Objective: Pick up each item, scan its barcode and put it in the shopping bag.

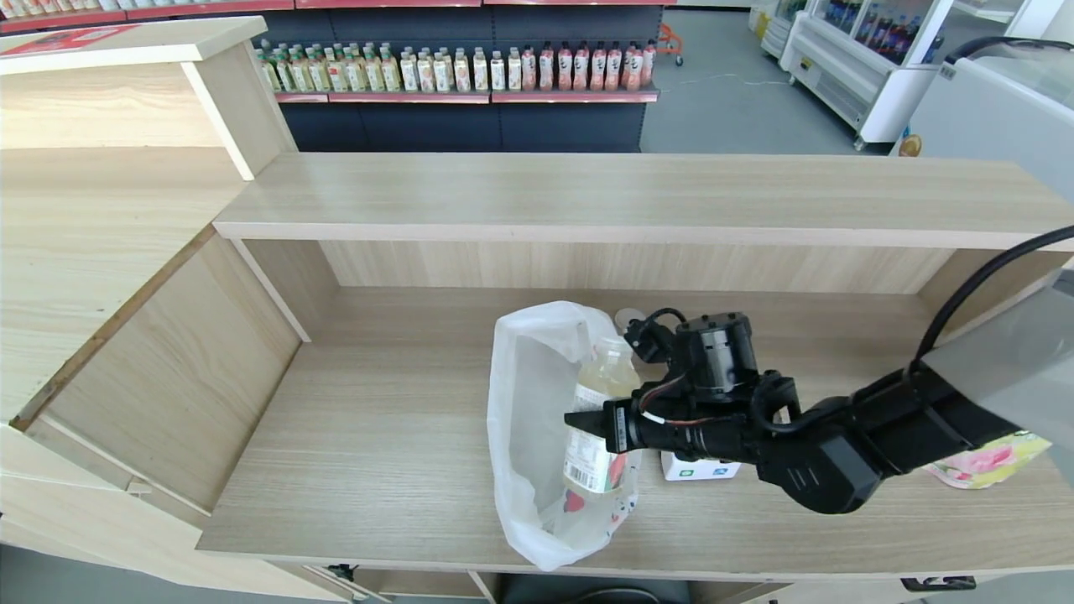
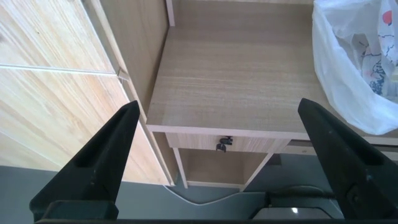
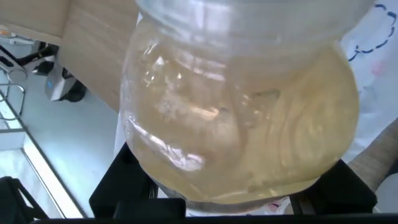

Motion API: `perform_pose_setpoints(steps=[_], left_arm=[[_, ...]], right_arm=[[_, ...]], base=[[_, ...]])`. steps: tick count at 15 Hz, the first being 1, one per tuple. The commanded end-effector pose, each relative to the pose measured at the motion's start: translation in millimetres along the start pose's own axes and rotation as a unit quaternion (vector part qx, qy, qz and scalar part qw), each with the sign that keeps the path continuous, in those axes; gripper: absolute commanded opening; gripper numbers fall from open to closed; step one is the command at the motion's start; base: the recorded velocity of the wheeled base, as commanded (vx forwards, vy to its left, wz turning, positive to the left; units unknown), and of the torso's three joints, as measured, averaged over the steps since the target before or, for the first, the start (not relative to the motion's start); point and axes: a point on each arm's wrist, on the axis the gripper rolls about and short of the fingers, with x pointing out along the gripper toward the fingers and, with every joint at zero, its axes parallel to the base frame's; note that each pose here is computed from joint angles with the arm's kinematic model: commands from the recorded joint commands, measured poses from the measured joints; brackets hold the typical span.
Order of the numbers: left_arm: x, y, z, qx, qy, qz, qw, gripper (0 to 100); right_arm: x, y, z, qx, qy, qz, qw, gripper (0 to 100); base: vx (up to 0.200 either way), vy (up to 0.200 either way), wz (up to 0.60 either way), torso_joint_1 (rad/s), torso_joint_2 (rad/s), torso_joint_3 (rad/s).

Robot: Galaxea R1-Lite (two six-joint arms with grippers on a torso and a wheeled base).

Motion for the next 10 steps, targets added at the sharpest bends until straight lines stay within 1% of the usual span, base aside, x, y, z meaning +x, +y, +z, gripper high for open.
perform_pose_setpoints(steps=[1,4,7,8,10], left_arm=[[0,0.0,0.0,0.000,0.000,0.000,1.0000,100],[0,0.0,0.0,0.000,0.000,0.000,1.0000,100],[0,0.0,0.0,0.000,0.000,0.000,1.0000,100],[0,0.0,0.0,0.000,0.000,0.000,1.0000,100],[0,0.0,0.0,0.000,0.000,0.000,1.0000,100]], right_arm=[[24,-7,-4,0.004,0.016,-0.021,1.000,0],[41,-10,-3,0.007,0.030,-0.038,0.999,0],[60,-7,-6,0.002,0.037,-0.034,0.999,0],[63,-5,-9,-0.002,0.044,-0.032,0.999,0],[65,-5,-11,-0.012,0.056,-0.033,0.998,0]], base=[[0.000,0.000,0.00,0.000,0.00,0.000],[0.000,0.000,0.00,0.000,0.00,0.000],[0.000,0.000,0.00,0.000,0.00,0.000],[0.000,0.000,0.00,0.000,0.00,0.000],[0.000,0.000,0.00,0.000,0.00,0.000]])
